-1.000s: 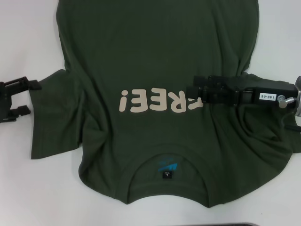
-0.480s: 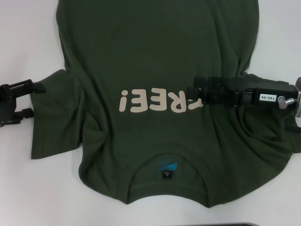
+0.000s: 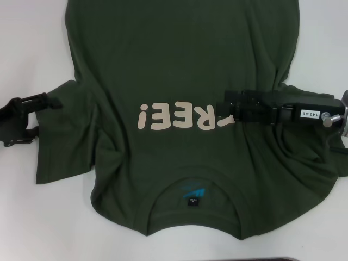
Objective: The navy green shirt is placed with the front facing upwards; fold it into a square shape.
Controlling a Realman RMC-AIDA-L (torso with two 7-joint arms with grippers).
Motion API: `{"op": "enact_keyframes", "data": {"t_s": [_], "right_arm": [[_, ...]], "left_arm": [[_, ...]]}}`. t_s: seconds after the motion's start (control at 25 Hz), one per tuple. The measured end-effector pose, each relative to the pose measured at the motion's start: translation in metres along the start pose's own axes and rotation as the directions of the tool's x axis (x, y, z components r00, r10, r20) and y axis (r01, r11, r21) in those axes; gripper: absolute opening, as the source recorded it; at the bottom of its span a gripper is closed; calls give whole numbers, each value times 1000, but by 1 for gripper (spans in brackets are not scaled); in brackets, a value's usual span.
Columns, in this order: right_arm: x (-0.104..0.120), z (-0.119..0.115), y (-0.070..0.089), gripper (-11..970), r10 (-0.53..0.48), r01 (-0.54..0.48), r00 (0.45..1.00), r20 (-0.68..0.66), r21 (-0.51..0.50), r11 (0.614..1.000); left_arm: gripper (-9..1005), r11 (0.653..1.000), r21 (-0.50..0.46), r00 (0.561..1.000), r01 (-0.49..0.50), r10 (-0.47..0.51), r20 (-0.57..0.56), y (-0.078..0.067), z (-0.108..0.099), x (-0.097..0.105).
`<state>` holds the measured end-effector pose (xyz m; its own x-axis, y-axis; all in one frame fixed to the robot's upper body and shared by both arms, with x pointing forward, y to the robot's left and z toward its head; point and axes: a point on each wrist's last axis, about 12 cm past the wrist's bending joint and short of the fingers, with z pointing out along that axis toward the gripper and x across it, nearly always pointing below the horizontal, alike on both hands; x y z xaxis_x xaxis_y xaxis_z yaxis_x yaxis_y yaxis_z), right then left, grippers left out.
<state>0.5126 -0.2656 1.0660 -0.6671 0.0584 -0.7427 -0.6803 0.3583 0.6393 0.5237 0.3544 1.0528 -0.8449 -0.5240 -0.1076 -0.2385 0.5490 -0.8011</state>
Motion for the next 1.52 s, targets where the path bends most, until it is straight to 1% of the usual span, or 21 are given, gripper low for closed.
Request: {"op": "enact_keyframes", "data": {"t_s": [0.36,0.6,0.64,1.0,1.24,1.4,1.52], "right_arm": [[1,-2,0,914,2,-2,1000,2,4,1000],[1,-2,0,914,3,-3,1000,3,5,1000],[1,-2,0,914,3,-3,1000,3,5,1000],[1,-2,0,914,4,-4,1000,4,4,1000],[1,-2,0,914,4,-4,1000,4,4,1000],[0,-1,0,914,8,-8,1000,5,3,1000],[0,-1,0,914,15,-15,1000,4,2,1000]], "left_arm": [[849,1000,8,999,-15,16,-49,-10,13,0],[844,999,-16,994,-43,41,-98,-17,11,-6],[822,999,-16,994,-49,47,-102,-19,10,-7],[627,999,-11,994,-49,48,-100,-21,10,-8],[417,999,-10,994,-47,46,-101,-21,10,-8],[258,999,-9,993,-46,45,-109,-21,10,-7],[148,999,2,992,-46,46,-122,-22,7,-7]]}}
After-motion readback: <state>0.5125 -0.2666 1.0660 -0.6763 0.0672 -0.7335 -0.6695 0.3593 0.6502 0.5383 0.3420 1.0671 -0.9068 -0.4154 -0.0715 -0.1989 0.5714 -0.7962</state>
